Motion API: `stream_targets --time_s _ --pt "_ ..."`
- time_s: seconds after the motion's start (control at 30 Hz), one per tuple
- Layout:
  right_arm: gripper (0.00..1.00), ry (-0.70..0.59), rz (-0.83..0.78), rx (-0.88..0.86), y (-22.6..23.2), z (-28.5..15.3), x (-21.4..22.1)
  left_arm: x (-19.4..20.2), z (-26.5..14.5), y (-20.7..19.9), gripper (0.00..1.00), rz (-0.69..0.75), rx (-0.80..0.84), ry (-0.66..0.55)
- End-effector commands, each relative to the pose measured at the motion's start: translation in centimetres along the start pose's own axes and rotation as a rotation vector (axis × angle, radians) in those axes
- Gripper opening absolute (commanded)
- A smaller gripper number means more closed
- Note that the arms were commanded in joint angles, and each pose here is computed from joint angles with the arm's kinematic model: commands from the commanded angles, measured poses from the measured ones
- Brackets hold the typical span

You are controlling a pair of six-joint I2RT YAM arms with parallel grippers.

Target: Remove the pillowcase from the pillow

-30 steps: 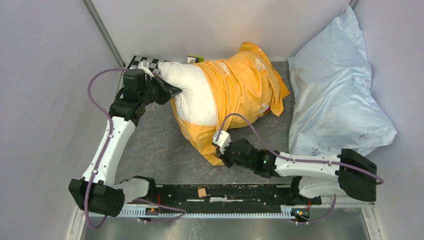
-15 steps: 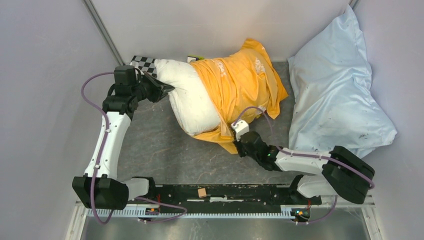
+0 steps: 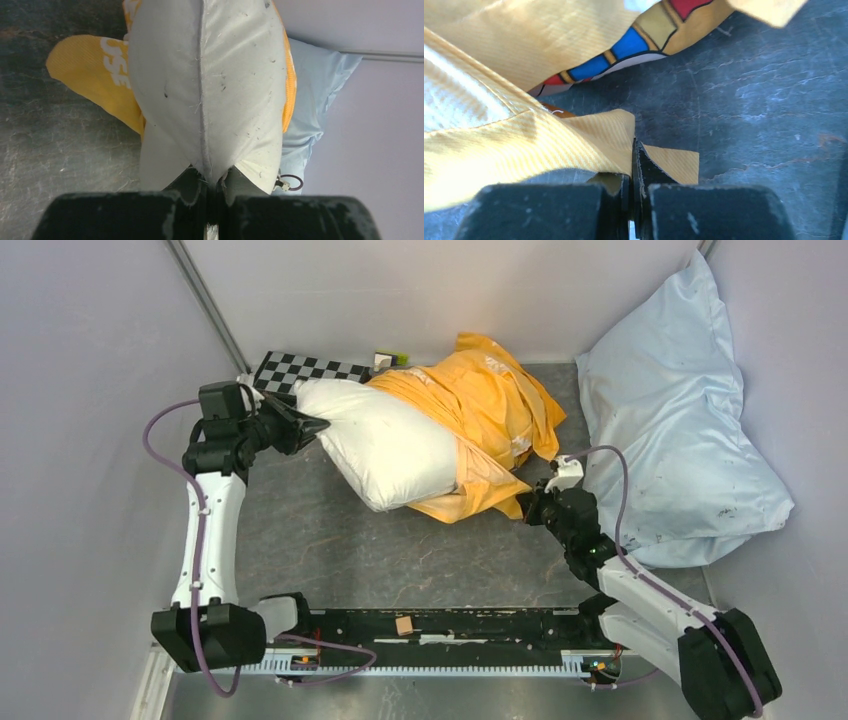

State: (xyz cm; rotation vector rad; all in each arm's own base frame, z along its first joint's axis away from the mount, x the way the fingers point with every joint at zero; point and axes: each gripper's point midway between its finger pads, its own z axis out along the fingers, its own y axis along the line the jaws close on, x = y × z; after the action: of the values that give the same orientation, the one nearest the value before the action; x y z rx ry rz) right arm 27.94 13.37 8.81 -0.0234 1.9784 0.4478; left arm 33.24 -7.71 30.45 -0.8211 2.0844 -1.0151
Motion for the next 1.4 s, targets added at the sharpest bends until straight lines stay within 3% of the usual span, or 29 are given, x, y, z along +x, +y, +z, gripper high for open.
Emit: stream_targets --time_s 0.0,0.13,0.27,0.33,0.4,0.5,0.53,0.57,0.6,0.7,0.73,0.83,0.93,1.03,1.1,1.17,1.23,1.27,1.33,1.37 --pt "0.00 0.136 0.054 0.358 -8.8 -2.5 4.4 -9.3 -4.9 -0.9 0.02 0.121 0.029 -0.419" --pt "0.00 0.102 0.045 0.223 -6.7 -2.1 3.4 -9.0 -4.4 1.1 0.02 0.133 -0.013 -0.422" --pt "0.00 0.056 -0.044 -0.113 -0.9 -1.9 1.7 -6.9 -2.8 1.4 0.03 0.167 0.027 -0.333" --pt "0.01 0.049 -0.073 -0.259 2.2 -2.2 1.2 -4.9 -1.3 1.2 0.19 0.207 0.032 -0.267" --pt "0.05 0.084 -0.150 -0.364 5.2 -2.5 1.5 -2.0 0.7 0.8 0.49 0.250 0.037 -0.182" --pt "0.13 0.153 -0.290 -0.404 8.8 -2.6 2.4 1.7 2.7 0.8 0.79 0.252 0.039 -0.080" --pt "0.16 0.174 -0.325 -0.412 9.8 -2.7 2.9 2.5 3.0 1.0 0.97 0.245 0.033 -0.062" --pt "0.20 0.191 -0.340 -0.398 10.1 -2.6 3.2 2.9 3.0 1.4 1.00 0.233 0.023 -0.061" --pt "0.27 0.200 -0.343 -0.395 10.4 -2.5 3.4 3.0 3.0 2.2 1.00 0.217 0.001 -0.071" --pt "0.69 0.209 -0.348 -0.415 11.0 -2.6 4.0 2.9 2.2 4.7 1.00 0.180 -0.085 -0.139" --pt "0.79 0.210 -0.350 -0.415 11.1 -2.6 4.1 2.5 1.7 5.8 1.00 0.165 -0.138 -0.182" --pt "0.95 0.206 -0.367 -0.391 10.9 -2.5 4.0 -0.1 -1.6 9.4 1.00 0.157 -0.389 -0.350" --pt "0.98 0.211 -0.391 -0.329 10.1 -2.3 3.5 -3.1 -6.9 12.4 1.00 0.145 -0.674 -0.561" --pt "0.98 0.199 -0.403 -0.185 8.2 -2.1 1.9 -3.5 -7.5 11.8 1.00 0.215 -0.665 -0.560" --pt "0.98 0.162 -0.417 -0.127 7.5 -2.2 0.2 -2.2 -5.6 10.3 1.00 0.278 -0.533 -0.462" --pt "0.98 0.123 -0.426 -0.117 7.9 -2.4 -1.8 0.7 -2.4 6.7 1.00 0.430 -0.247 -0.286" --pt "0.98 0.101 -0.445 -0.146 9.0 -2.7 -3.5 5.4 -0.8 2.7 0.78 0.581 0.099 -0.074" --pt "0.98 0.093 -0.454 -0.160 9.6 -2.8 -4.2 6.7 -0.4 2.0 0.75 0.567 0.173 -0.023" --pt "0.98 0.070 -0.468 -0.182 10.6 -2.8 -5.8 7.1 0.6 2.2 0.81 0.532 0.159 -0.005" --pt "0.98 0.052 -0.477 -0.209 11.5 -2.7 -6.7 7.4 1.0 2.4 0.92 0.534 0.142 -0.001"
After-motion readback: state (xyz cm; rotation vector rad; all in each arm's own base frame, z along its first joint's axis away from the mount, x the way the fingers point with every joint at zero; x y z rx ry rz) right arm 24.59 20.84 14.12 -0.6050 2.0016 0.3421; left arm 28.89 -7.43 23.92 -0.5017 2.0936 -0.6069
